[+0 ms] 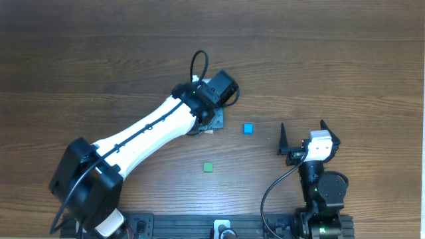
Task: Stack Cubes
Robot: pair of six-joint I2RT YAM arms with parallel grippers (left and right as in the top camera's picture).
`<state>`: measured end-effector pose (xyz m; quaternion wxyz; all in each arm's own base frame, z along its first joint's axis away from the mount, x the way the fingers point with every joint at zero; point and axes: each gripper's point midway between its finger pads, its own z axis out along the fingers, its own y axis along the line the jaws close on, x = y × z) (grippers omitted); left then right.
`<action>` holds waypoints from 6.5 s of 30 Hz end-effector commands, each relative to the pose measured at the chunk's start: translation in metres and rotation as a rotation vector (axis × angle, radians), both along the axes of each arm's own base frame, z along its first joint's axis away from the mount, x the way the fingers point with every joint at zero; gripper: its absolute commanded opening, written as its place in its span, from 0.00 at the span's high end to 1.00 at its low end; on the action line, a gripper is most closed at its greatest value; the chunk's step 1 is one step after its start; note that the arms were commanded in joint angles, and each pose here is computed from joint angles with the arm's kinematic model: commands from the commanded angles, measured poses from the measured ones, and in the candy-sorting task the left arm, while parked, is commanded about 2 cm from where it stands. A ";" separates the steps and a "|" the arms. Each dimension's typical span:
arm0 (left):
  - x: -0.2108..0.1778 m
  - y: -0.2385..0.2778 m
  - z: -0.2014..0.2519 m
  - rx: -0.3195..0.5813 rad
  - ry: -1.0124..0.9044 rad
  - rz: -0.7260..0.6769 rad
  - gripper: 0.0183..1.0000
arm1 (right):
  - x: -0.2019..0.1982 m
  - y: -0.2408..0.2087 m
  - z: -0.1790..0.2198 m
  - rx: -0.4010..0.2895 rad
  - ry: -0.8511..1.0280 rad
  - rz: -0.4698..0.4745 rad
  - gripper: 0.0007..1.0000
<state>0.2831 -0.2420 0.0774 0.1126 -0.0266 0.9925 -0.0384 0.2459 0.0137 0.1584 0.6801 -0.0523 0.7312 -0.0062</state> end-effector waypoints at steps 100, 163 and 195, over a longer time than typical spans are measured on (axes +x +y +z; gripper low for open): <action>-0.006 0.193 0.177 -0.171 -1.093 -0.046 0.00 | 0.000 0.000 -0.001 -0.001 -0.003 0.005 0.01; -0.037 0.240 0.083 0.031 -1.285 -0.006 0.00 | 0.000 0.000 -0.001 -0.001 -0.004 0.005 0.01; -0.037 0.240 0.083 0.031 -1.285 -0.006 0.00 | -0.017 0.151 0.067 0.543 0.835 0.522 0.01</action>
